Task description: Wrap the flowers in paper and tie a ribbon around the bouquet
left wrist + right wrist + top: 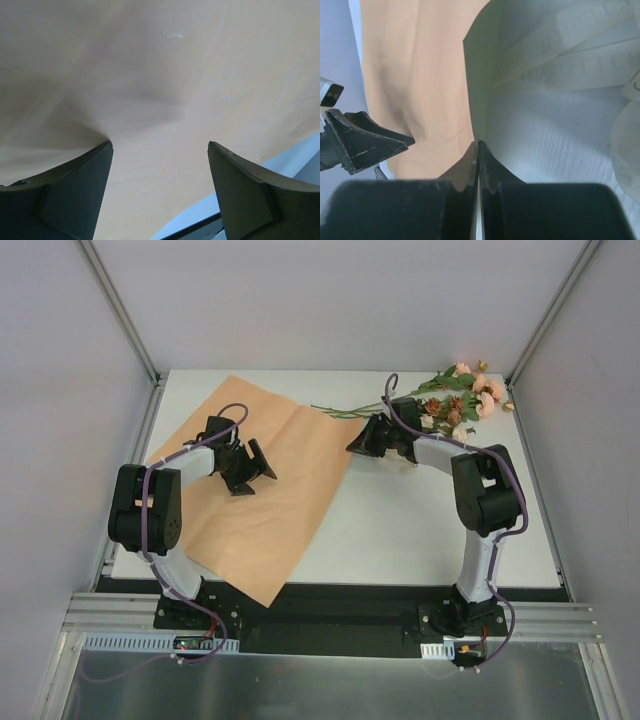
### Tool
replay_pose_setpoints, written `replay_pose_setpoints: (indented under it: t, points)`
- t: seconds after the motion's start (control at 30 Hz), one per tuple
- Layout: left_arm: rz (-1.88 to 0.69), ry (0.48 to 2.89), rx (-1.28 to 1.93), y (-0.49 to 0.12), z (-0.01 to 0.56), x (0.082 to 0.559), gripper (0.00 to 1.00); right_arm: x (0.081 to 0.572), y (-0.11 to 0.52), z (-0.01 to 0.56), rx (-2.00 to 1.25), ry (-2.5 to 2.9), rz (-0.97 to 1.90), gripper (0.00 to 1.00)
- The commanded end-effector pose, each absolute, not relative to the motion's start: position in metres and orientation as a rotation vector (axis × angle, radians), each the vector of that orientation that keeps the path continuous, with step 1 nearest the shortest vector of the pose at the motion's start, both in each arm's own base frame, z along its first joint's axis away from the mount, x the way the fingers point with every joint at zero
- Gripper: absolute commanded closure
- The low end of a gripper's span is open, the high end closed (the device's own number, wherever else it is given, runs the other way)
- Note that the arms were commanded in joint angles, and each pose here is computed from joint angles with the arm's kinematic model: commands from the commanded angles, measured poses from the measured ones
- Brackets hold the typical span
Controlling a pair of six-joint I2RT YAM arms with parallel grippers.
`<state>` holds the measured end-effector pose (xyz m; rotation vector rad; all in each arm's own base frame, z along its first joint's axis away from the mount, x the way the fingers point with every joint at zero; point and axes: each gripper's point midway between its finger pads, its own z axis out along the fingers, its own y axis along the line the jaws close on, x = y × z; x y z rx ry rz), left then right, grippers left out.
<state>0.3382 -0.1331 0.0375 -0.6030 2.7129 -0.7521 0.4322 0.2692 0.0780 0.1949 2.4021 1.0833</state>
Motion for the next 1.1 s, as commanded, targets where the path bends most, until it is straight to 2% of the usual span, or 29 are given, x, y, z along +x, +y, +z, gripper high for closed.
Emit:
replay_pose_setpoints:
  t: [0.0,0.03,0.07,0.13,0.17,0.33,0.37,0.4,0.43,0.47,0.57,0.6,0.63,0.77,0.8,0.87,1.07]
  points:
    - [-0.705,2.734,-0.604,-0.128,0.039,0.326,0.21,0.436,0.264,0.106,0.118,2.359,1.04,0.96]
    - [-0.693,2.699,-0.568,-0.127,0.05,0.329,0.18,0.438,0.26,0.11,0.111,2.36,1.016,0.67]
    - [-0.695,2.68,-0.509,-0.132,0.058,0.331,0.11,0.438,0.255,0.112,0.113,2.379,0.978,0.52]
    - [-0.704,2.603,-0.304,-0.15,0.088,0.339,0.08,0.441,0.236,0.125,0.116,2.365,0.86,0.36]
    - [-0.719,2.574,-0.241,-0.158,0.1,0.343,0.06,0.441,0.224,0.124,0.138,2.386,0.781,0.35]
    - [-0.803,2.453,0.034,-0.215,0.146,0.384,0.07,0.475,0.199,0.156,0.274,2.321,0.612,0.32]
    - [-0.829,2.441,0.038,-0.223,0.15,0.392,0.09,0.478,0.196,0.136,0.331,2.387,0.582,0.32]
    - [-0.852,2.437,0.036,-0.229,0.152,0.4,0.13,0.485,0.195,0.135,0.378,2.397,0.596,0.35]
    - [-0.879,2.423,0.034,-0.238,0.156,0.419,0.16,0.502,0.201,0.15,0.437,2.361,0.646,0.42]
    - [-0.902,2.418,0.023,-0.244,0.158,0.428,0.18,0.508,0.204,0.136,0.481,2.382,0.659,0.44]
    - [-0.954,2.365,0.07,-0.264,0.165,0.464,0.22,0.534,0.212,0.14,0.584,2.311,0.709,0.49]
    - [-0.974,2.383,0.082,-0.27,0.15,0.473,0.23,0.541,0.214,0.131,0.611,2.301,0.719,0.53]
    - [-0.992,2.331,0.11,-0.277,0.167,0.488,0.25,0.547,0.216,0.128,0.646,2.281,0.736,0.56]
    - [-1.041,2.296,0.152,-0.295,0.157,0.522,0.32,0.575,0.216,0.118,0.718,2.221,0.727,0.61]
    - [-1.057,2.326,0.144,-0.299,0.135,0.528,0.33,0.58,0.214,0.117,0.732,2.206,0.721,0.61]
    - [-1.097,2.283,0.147,-0.309,0.145,0.543,0.35,0.591,0.211,0.109,0.746,2.174,0.696,0.61]
    - [-1.137,2.302,0.052,-0.316,0.113,0.563,0.41,0.613,0.208,0.101,0.739,2.114,0.718,0.66]
